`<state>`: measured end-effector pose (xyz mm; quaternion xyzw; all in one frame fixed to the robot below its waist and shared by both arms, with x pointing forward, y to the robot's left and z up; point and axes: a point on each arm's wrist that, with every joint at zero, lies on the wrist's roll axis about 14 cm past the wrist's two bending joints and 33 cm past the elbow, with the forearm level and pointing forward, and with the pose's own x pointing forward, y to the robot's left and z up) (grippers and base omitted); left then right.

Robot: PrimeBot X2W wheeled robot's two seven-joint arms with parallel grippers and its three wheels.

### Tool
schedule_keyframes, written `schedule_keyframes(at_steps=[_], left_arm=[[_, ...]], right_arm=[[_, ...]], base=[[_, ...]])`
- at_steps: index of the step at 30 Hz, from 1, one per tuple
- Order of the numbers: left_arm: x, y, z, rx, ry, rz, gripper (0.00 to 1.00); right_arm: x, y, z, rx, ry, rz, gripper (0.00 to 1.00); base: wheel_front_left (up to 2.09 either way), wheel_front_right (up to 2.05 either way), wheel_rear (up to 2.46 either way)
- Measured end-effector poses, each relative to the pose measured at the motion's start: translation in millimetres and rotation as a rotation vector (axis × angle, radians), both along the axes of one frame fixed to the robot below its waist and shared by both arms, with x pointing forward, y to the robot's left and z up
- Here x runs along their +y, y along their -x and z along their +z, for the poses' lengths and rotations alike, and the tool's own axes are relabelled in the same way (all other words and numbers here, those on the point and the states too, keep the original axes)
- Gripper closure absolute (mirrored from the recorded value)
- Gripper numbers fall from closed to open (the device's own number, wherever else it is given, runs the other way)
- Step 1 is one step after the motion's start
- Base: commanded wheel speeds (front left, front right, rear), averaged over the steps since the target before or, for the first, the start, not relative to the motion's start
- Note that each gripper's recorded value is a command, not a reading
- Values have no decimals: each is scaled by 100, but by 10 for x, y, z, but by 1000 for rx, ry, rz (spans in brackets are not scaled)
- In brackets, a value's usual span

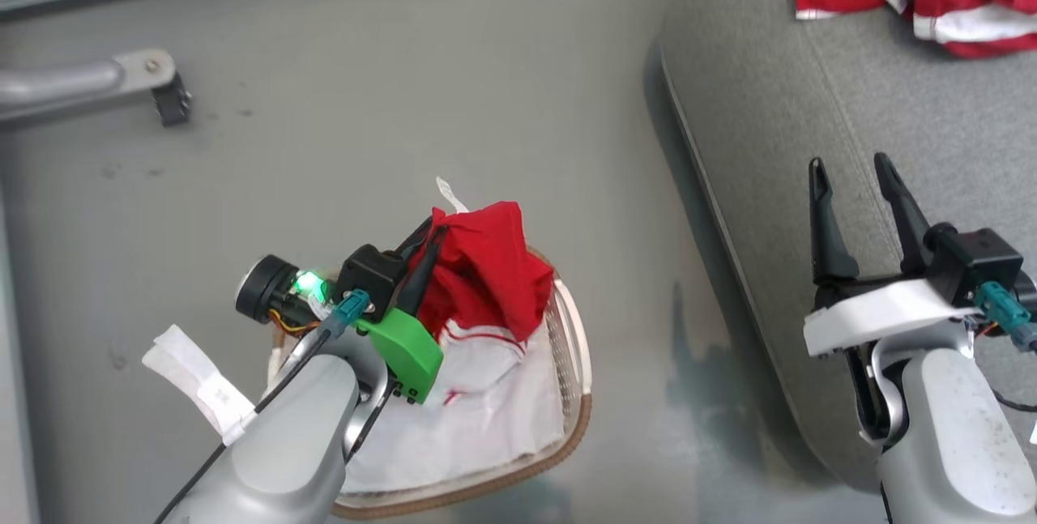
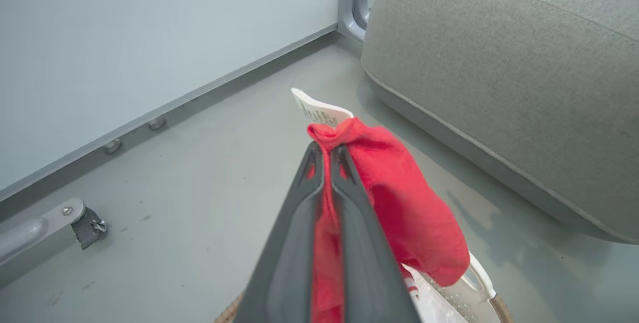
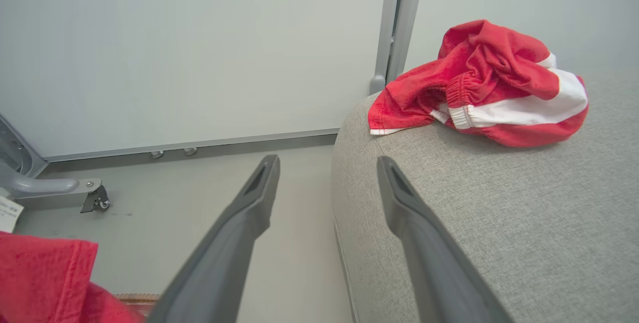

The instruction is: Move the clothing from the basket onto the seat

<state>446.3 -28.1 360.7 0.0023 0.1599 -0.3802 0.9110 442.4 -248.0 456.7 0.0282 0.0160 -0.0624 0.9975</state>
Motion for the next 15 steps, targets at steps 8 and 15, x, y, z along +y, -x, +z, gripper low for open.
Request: schedule_keyframes(at_steps=[8, 15], left_arm=[[67, -180, 1016, -285, 3, -19, 100], [168, -325, 2046, -520, 11, -6, 100]], right_arm=[[241, 174, 300, -66, -13, 63, 0], [506, 265, 595, -141, -22, 140, 0]], base=[[0, 0, 0], [0, 0, 0]])
